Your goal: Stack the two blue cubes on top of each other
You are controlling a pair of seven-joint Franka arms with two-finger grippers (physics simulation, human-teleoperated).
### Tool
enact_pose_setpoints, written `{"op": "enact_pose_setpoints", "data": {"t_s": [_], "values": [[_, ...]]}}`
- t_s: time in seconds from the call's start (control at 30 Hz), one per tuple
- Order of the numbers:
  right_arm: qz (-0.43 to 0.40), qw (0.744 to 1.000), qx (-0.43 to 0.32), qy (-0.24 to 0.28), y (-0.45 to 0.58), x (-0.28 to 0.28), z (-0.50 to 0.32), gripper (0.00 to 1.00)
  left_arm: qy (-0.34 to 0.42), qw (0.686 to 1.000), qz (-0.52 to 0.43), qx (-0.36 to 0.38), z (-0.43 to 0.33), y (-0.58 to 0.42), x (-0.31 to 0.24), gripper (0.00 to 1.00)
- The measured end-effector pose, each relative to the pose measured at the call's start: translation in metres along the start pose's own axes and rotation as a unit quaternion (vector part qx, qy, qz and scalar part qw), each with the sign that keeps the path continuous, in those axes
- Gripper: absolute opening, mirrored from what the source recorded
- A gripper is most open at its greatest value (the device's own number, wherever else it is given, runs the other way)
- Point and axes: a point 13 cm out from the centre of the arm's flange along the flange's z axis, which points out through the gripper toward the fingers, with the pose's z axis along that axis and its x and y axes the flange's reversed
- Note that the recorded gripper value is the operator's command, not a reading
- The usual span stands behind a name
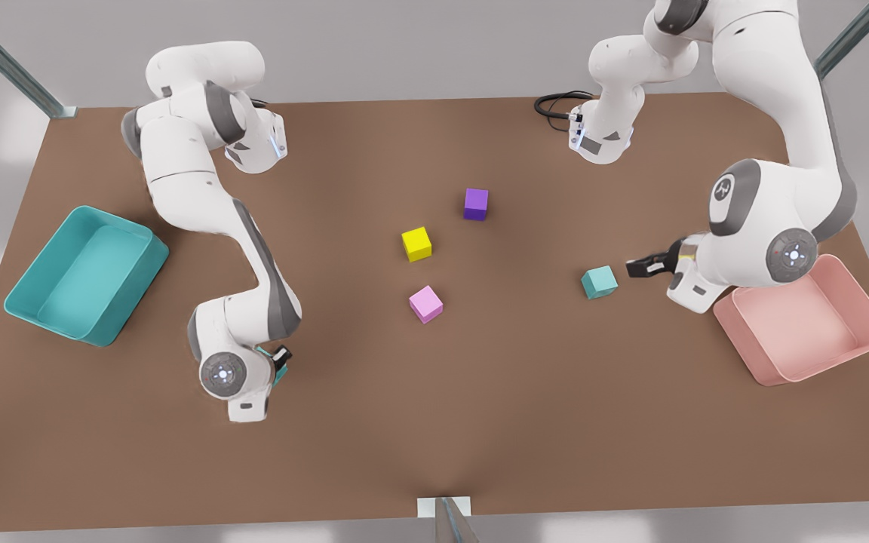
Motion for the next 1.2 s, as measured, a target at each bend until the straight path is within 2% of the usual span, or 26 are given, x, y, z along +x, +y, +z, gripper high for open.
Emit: {"op": "enact_pose_setpoints", "data": {"t_s": [0.13,0.33,0.6,0.77,0.93,0.97,1.0,1.2], "values": [[-0.044,0.998,0.005,-0.037,0.094,-0.083,-0.001,0.55,0.026,0.999,-0.032,-0.024,0.116,0.037,-0.009,1.00],[-0.063,0.994,0.001,-0.088,0.194,-0.155,0.008,0.55,-0.004,0.999,-0.052,-0.004,0.200,0.061,-0.020,1.00],[-0.040,0.983,-0.021,-0.179,0.258,-0.202,-0.044,0.56,-0.075,0.997,-0.012,0.033,0.233,0.039,-0.045,1.00],[-0.064,0.977,-0.035,-0.201,0.361,-0.223,-0.044,0.56,-0.093,0.995,0.023,0.037,0.243,0.029,-0.053,1.00],[-0.059,0.973,-0.051,-0.219,0.418,-0.237,-0.028,0.56,-0.091,0.994,0.056,0.032,0.260,0.030,-0.049,1.00],[-0.054,0.972,-0.054,-0.222,0.423,-0.238,-0.027,0.65,-0.093,0.993,0.062,0.032,0.261,0.029,-0.050,1.00],[-0.048,0.972,-0.054,-0.222,0.423,-0.239,-0.022,0.99,-0.094,0.993,0.067,0.032,0.263,0.028,-0.050,1.00],[0.002,0.974,-0.041,-0.223,0.410,-0.246,0.000,1.00,-0.088,0.992,0.090,0.030,0.279,0.027,-0.054,1.00]]}}
